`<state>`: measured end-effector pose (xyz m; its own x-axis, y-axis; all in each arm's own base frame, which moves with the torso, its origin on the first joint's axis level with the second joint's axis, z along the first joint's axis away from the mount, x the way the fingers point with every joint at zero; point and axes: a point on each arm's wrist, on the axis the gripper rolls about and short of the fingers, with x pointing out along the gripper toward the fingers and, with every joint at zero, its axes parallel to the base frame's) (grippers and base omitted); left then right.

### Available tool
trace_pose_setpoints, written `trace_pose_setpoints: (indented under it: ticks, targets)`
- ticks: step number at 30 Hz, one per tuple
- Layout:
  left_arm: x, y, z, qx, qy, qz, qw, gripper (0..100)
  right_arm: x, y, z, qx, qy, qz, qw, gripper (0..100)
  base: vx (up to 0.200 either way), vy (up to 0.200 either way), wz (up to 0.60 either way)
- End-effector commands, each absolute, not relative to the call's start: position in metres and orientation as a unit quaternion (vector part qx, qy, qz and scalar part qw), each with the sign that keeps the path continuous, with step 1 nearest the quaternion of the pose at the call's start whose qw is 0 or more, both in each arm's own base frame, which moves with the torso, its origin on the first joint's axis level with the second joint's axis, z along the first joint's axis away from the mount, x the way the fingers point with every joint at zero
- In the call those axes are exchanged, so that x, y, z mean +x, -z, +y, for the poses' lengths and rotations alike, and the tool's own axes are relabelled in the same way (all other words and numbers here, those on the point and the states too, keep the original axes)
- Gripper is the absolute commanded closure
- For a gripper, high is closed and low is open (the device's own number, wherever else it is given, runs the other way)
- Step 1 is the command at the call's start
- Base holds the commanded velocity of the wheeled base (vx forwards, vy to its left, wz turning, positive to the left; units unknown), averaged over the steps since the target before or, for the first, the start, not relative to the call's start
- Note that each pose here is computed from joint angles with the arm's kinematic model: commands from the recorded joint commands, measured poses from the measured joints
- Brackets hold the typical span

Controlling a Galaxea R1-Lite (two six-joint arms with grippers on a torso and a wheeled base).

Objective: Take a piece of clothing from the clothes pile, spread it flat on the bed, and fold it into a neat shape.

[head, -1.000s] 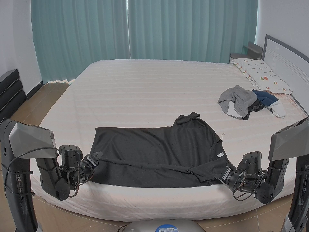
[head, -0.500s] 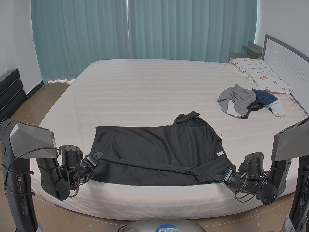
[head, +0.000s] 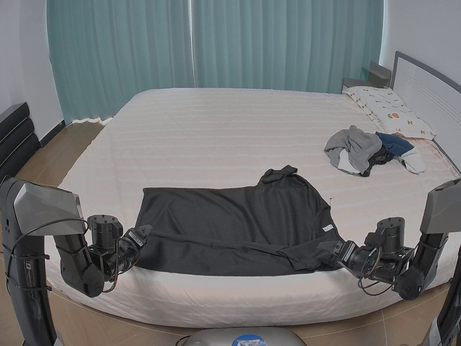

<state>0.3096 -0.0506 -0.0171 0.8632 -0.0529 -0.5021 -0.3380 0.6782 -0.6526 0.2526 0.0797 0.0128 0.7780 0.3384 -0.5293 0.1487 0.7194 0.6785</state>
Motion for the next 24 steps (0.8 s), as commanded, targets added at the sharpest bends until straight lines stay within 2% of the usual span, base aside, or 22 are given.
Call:
trace_pose_setpoints:
  ticks: [1, 8, 13, 18, 24]
  targets:
    - [0.319, 0.016, -0.043, -0.399, -0.087, 0.234, 0.882, 0, 0.260, -0.047, 0.060, 0.370, -0.050, 0.271, 0.887, 0, 0.000, 0.000, 0.00]
    - [0.328, 0.028, -0.045, -0.398, -0.089, 0.238, 0.881, 0, 0.303, -0.028, 0.058, 0.368, -0.027, 0.304, 0.878, 0, 0.000, 0.000, 0.00]
    - [0.332, 0.032, -0.046, -0.401, -0.089, 0.238, 0.880, 0, 0.326, -0.010, 0.059, 0.363, -0.042, 0.318, 0.875, 0, 0.000, 0.000, 0.00]
    - [0.330, 0.037, -0.046, -0.404, -0.095, 0.245, 0.876, 0, 0.335, 0.013, 0.044, 0.376, -0.052, 0.345, 0.858, 0, 0.000, 0.000, 0.00]
    - [0.329, 0.036, -0.047, -0.418, -0.098, 0.241, 0.870, 0, 0.336, 0.017, 0.039, 0.369, -0.064, 0.347, 0.860, 0, 0.000, 0.000, 0.00]
